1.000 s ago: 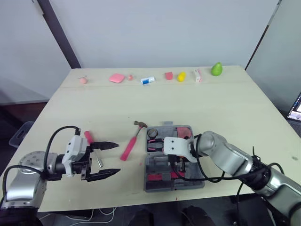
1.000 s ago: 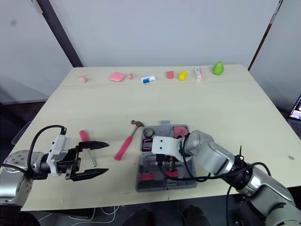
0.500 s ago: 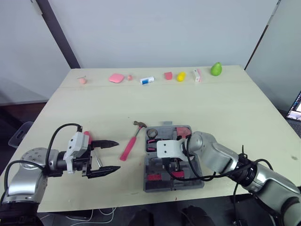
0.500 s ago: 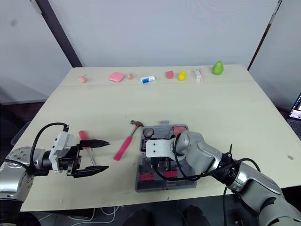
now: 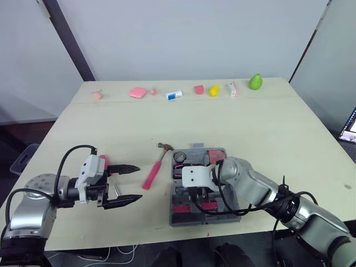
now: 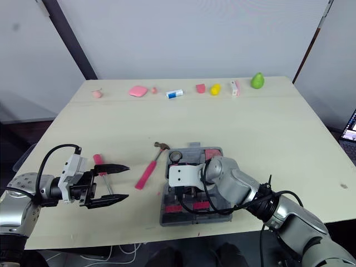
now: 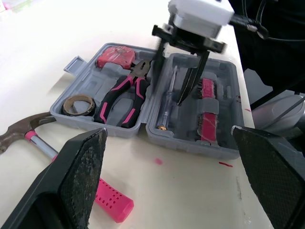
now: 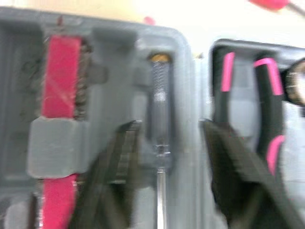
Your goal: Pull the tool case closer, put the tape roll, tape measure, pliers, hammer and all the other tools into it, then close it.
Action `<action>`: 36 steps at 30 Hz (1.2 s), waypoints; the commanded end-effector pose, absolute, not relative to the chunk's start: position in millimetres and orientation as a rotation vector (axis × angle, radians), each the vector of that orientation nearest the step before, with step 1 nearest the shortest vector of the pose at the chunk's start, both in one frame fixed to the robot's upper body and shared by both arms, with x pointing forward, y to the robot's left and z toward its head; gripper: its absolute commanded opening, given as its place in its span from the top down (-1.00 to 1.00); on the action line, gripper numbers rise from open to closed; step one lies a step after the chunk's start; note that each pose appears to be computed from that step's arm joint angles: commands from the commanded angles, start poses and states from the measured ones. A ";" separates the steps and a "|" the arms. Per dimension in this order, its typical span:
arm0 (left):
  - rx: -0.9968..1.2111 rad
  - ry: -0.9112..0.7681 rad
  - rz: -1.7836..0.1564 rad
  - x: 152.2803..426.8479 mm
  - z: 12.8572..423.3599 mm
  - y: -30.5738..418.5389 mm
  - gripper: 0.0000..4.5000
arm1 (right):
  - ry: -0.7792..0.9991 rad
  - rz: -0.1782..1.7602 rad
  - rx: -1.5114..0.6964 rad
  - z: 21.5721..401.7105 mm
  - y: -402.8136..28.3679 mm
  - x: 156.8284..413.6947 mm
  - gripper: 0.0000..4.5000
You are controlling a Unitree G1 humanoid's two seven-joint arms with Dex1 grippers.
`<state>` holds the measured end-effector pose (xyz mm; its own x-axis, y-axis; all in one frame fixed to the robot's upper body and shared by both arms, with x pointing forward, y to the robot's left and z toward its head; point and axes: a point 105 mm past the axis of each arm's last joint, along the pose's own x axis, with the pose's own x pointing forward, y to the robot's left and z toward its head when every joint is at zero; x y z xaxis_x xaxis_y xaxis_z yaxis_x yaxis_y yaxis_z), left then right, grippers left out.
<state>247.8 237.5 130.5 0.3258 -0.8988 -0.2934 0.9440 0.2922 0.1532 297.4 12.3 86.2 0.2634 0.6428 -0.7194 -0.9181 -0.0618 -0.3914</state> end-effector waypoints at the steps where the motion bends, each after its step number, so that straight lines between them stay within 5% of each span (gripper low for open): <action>1: 0.338 0.147 -1.246 248.5 134.8 235.7 -1.00 | 0.284 1.313 -0.936 107.1 16.4 298.2 -0.17; 10: 0.339 0.142 -1.247 250.2 134.9 235.3 -1.00 | 0.230 1.309 -0.824 115.7 6.3 297.3 -0.17; 16: 0.342 0.141 -1.250 253.0 135.8 235.7 -1.00 | 0.206 1.305 -0.764 115.6 1.3 298.3 0.98; 36: 0.339 0.142 -1.261 252.2 133.8 232.9 -1.00 | 0.441 1.283 -0.661 31.8 -26.2 296.8 0.98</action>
